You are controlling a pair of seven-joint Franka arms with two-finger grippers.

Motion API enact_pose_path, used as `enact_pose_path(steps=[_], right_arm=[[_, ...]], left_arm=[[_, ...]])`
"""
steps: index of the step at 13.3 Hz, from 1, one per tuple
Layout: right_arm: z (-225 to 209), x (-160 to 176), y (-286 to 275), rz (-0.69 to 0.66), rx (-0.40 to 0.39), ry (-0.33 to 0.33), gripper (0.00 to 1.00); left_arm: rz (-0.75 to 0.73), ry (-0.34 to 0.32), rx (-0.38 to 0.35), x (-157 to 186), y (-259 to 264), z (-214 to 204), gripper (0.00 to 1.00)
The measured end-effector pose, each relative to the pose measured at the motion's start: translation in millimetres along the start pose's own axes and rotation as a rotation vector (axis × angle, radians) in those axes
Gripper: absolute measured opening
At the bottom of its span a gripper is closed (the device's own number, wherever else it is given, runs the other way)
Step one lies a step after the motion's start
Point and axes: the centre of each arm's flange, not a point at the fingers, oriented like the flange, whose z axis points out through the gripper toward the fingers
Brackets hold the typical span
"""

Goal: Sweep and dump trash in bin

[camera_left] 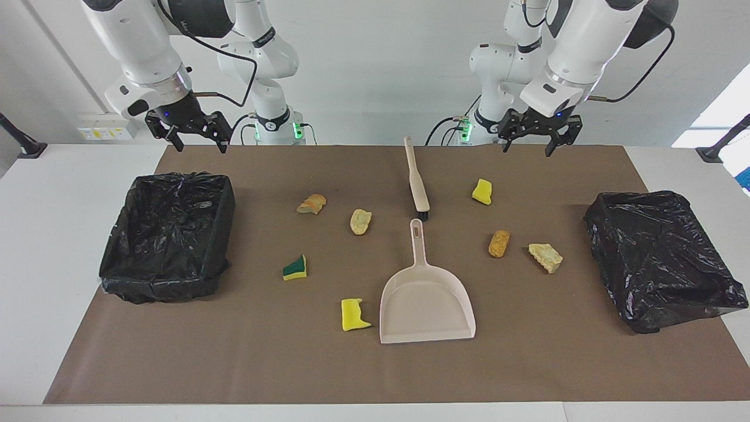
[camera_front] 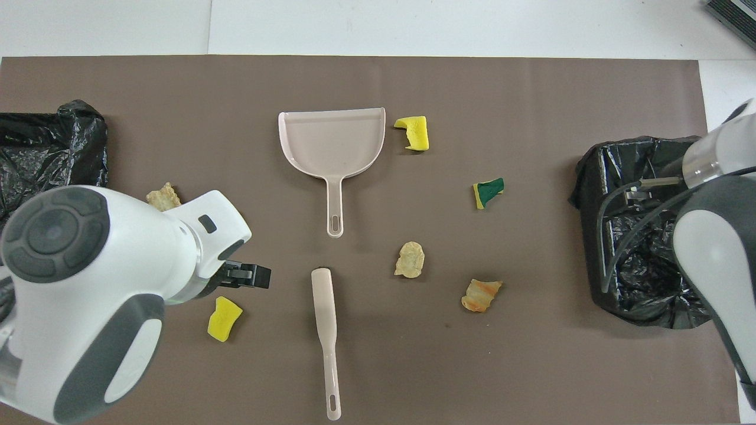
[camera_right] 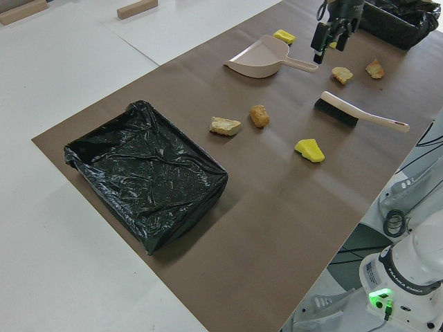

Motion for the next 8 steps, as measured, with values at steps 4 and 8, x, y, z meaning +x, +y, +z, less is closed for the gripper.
enact_pose_path(steps=[4, 8], right_arm=[[25, 39, -46, -0.077, 0.02, -0.019, 1.0], [31, 46, -95, -0.116, 0.02, -0.01, 1.0]], left_arm=[[-0.038, -0.01, 0.013, -32, 42, 62, 1.0], [0.071, -0.04, 0.051, -89, 114, 123, 1.0]])
